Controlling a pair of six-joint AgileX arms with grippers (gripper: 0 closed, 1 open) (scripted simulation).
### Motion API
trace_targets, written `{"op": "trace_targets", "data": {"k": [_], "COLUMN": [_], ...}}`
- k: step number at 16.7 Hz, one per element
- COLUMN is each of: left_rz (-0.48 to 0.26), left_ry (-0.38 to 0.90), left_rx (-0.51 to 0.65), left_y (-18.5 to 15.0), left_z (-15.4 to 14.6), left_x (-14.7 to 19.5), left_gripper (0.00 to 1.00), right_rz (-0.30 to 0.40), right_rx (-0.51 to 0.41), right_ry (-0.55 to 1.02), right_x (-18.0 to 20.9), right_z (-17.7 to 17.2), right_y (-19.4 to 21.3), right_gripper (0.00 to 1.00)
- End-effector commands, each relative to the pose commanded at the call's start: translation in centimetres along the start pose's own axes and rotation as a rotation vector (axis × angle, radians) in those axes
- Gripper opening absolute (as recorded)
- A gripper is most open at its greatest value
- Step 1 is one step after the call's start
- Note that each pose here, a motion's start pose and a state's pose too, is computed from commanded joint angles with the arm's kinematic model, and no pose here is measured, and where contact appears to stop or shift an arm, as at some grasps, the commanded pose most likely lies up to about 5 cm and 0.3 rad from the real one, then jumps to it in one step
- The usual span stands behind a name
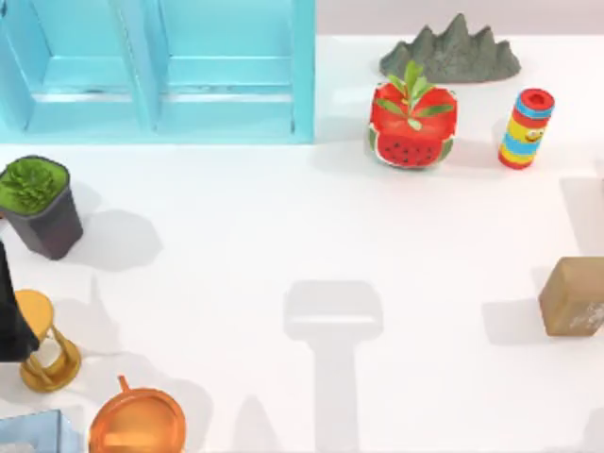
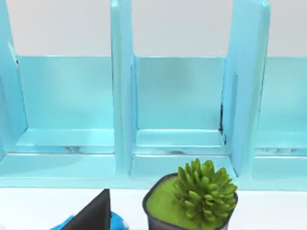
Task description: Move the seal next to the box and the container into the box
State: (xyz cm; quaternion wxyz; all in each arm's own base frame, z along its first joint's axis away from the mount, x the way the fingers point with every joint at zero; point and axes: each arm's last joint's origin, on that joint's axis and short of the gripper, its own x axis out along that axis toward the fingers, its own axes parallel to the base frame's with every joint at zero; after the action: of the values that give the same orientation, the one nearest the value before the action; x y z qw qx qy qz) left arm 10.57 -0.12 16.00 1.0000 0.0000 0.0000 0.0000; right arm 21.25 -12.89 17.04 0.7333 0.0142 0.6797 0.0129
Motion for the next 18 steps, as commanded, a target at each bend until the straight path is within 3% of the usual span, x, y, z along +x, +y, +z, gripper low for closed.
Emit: {"op": "trace_targets", "data": {"k": [5,9,18], "left_rz": [0.000,0.000,0.000], "left_ry": [0.000,0.000,0.000], "left_rx": [0.000,0.000,0.000], "left_y": [0.0,0.0,0.0], "left_z": [0.0,0.0,0.0], "left_x": [0.0,0.0,0.0], "left_gripper": [1.00,1.00,1.00], "right_rz": [-0.054,-0.055,0.005], "right_rx": [-0.025,-0.044,0.005], "right_ry": [-0.183,-0.240,0.017], "right_x": [-4.4,-8.4,-9.6], "right_z": [2.2,3.2,0.6], "right_y": [-1.4,-1.0,0.6], "right_gripper": [1.00,1.00,1.00]}}
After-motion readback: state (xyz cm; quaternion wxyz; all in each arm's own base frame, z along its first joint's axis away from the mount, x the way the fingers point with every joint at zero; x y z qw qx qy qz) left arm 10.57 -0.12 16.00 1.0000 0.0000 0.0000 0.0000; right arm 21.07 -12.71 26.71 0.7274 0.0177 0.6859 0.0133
